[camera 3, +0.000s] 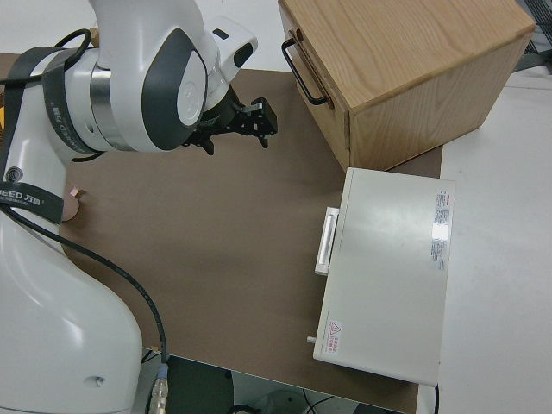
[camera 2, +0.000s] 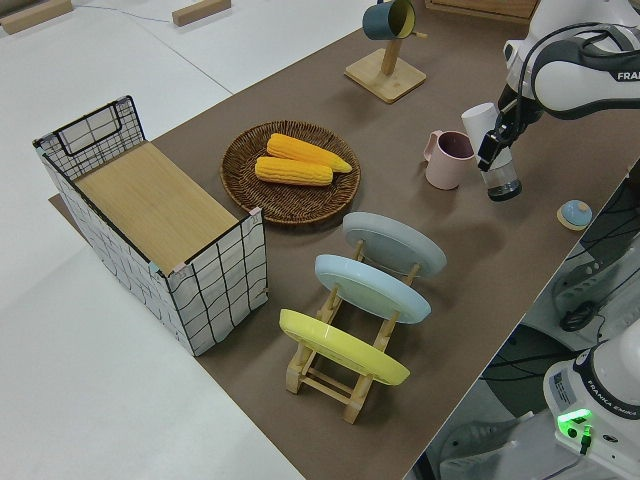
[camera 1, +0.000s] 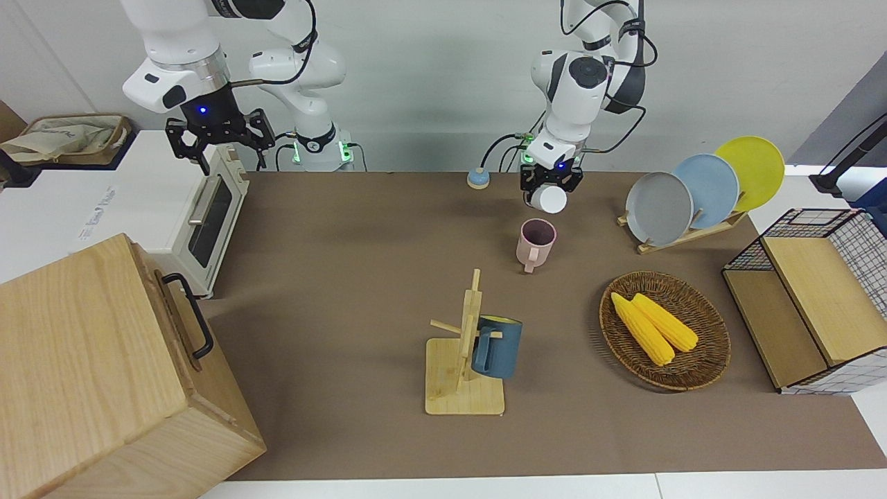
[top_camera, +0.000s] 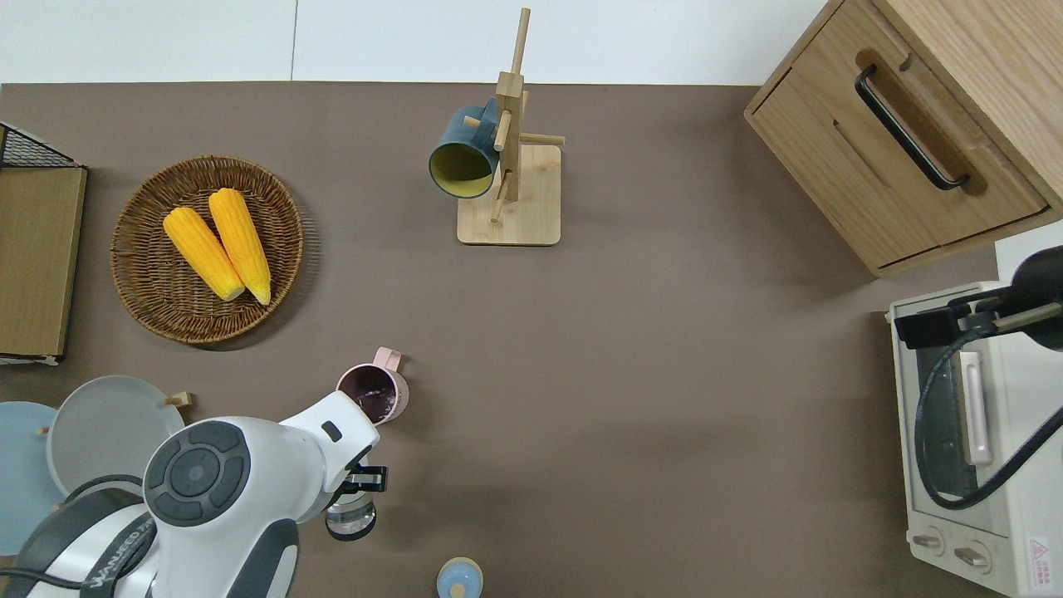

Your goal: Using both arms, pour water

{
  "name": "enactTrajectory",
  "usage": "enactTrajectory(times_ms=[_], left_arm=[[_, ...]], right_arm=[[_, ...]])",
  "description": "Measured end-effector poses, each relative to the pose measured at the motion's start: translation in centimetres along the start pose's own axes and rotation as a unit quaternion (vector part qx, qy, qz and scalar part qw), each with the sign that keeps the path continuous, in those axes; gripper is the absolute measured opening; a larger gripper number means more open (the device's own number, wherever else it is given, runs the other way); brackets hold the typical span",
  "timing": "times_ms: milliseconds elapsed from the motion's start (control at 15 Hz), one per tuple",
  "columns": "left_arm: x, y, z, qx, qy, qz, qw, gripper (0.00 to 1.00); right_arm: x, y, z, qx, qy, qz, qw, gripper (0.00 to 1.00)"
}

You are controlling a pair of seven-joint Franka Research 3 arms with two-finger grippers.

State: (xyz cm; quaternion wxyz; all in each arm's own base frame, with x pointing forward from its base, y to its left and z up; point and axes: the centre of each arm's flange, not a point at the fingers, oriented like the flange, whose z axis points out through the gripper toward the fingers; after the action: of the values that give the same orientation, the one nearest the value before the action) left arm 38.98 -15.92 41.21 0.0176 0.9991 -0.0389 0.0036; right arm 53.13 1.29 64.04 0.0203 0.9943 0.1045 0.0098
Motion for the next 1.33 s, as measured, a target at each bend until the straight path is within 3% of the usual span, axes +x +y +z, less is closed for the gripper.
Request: enactTrajectory(times_ms=[267, 600, 1000, 1333], left_arm=[[-0.4, -0.2, -0.3, -0.002, 0.018, -0.001, 0.9998, 0.64], [-0.6, -0.8, -0.1, -0.001, 0.018, -0.007, 0.9998, 0.64], [1.0, -6.5, -0.2, 0.011, 0.024, -0.051, 0.9983, 0.64], [4.3, -12.5, -2.8, 0.008, 0.089, -0.104, 0.9906, 0.64]], right_arm=[[0.0, 0.0, 0.0, 0.0, 0.0, 0.0, 1.0, 1.0], [0.0, 0.0, 0.0, 0.0, 0.0, 0.0, 1.0, 1.0], [0.0, 0.0, 0.0, 0.0, 0.0, 0.0, 1.0, 1.0], [0.0, 0.0, 0.0, 0.0, 0.0, 0.0, 1.0, 1.0]])
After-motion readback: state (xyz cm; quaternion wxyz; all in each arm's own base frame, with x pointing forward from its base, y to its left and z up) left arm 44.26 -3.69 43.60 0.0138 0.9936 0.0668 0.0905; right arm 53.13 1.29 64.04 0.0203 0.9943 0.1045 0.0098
